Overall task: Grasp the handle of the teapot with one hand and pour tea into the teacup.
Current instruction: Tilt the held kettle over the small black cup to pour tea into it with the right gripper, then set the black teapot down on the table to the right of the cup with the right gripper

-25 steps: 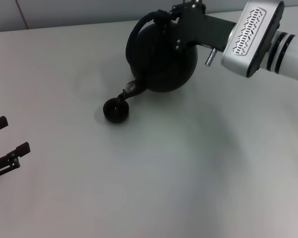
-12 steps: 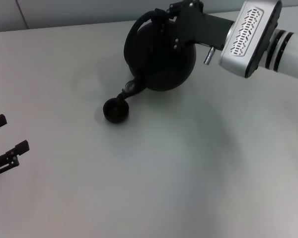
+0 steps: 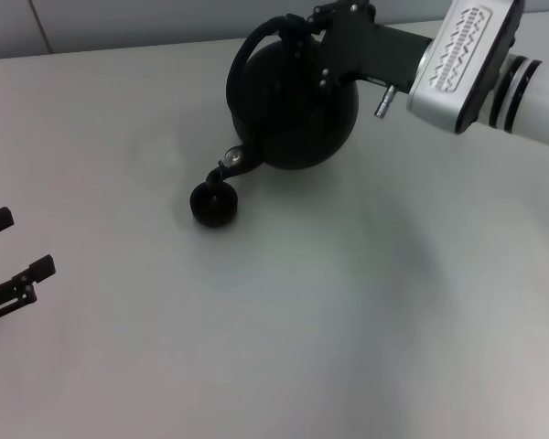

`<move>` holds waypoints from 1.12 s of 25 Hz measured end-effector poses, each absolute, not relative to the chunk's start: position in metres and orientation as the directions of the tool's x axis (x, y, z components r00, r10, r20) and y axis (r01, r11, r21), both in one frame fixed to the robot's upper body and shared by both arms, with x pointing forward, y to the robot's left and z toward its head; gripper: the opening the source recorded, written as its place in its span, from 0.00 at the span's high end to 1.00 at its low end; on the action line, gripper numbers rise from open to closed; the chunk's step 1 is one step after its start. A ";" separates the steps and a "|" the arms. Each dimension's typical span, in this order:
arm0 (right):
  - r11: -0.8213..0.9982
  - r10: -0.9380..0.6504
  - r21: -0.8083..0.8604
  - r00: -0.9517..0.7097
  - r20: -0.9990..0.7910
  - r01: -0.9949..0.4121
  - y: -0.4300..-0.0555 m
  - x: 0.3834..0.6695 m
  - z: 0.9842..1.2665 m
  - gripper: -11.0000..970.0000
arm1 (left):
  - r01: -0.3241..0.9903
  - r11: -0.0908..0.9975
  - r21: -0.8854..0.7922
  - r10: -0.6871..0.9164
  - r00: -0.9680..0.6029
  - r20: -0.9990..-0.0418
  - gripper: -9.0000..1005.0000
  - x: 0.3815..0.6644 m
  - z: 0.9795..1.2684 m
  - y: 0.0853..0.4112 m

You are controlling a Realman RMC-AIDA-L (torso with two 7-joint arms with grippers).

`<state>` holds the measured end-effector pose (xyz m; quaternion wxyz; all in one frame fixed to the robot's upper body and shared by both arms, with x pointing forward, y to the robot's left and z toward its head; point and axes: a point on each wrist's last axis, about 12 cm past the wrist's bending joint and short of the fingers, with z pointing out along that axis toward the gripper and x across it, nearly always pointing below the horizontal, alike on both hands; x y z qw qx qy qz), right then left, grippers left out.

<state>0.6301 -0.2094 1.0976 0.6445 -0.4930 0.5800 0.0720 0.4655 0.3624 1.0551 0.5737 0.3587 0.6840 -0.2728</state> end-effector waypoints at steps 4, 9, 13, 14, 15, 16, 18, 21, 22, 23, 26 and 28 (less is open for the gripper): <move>0.569 -0.418 -0.442 0.219 -0.882 -0.693 -0.216 0.627 1.094 0.90 | 0.803 0.594 0.039 0.179 -0.084 -0.980 0.20 0.466 1.055 0.363; 0.663 -0.323 -0.293 0.090 -0.942 -0.689 -0.230 0.620 1.086 0.90 | 0.803 0.594 0.042 0.183 -0.083 -0.980 0.20 0.466 1.056 0.364; 0.765 -0.215 -0.182 0.020 -0.976 -0.618 -0.251 0.613 1.080 0.90 | 0.803 0.595 0.044 0.185 -0.083 -0.979 0.20 0.466 1.056 0.365; 0.786 -0.188 -0.158 0.012 -0.982 -0.598 -0.256 0.611 1.079 0.90 | 0.803 0.595 0.044 0.185 -0.083 -0.979 0.20 0.466 1.056 0.365; 0.826 -0.132 -0.111 0.002 -0.991 -0.553 -0.267 0.605 1.076 0.90 | 0.803 0.595 0.044 0.185 -0.083 -0.979 0.20 0.465 1.056 0.365; 0.826 -0.132 -0.111 0.002 -0.991 -0.553 -0.267 0.605 1.076 0.90 | 0.803 0.595 0.044 0.186 -0.083 -0.979 0.20 0.465 1.056 0.366; 0.857 -0.085 -0.072 -0.002 -0.996 -0.510 -0.277 0.600 1.074 0.90 | 0.803 0.595 0.044 0.186 -0.083 -0.979 0.20 0.465 1.056 0.366; 0.885 -0.038 -0.030 -0.008 -0.999 -0.464 -0.288 0.591 1.069 0.90 | 0.804 0.592 0.046 0.187 -0.082 -0.979 0.20 0.464 1.056 0.366; 0.892 -0.025 -0.018 -0.009 -1.000 -0.452 -0.291 0.588 1.068 0.89 | 0.805 0.592 0.049 0.190 -0.080 -0.979 0.20 0.464 1.056 0.366; 0.895 -0.011 -0.005 -0.011 -1.000 -0.446 -0.293 0.585 1.066 0.89 | 0.805 0.591 0.049 0.190 -0.080 -0.978 0.20 0.464 1.056 0.366; 0.899 0.015 0.023 -0.021 -1.000 -0.437 -0.296 0.579 1.062 0.89 | 0.807 0.589 0.050 0.193 -0.081 -0.978 0.20 0.464 1.056 0.366; 0.898 0.025 0.035 -0.029 -0.999 -0.439 -0.295 0.576 1.059 0.89 | 0.807 0.588 0.049 0.193 -0.081 -0.978 0.20 0.463 1.056 0.366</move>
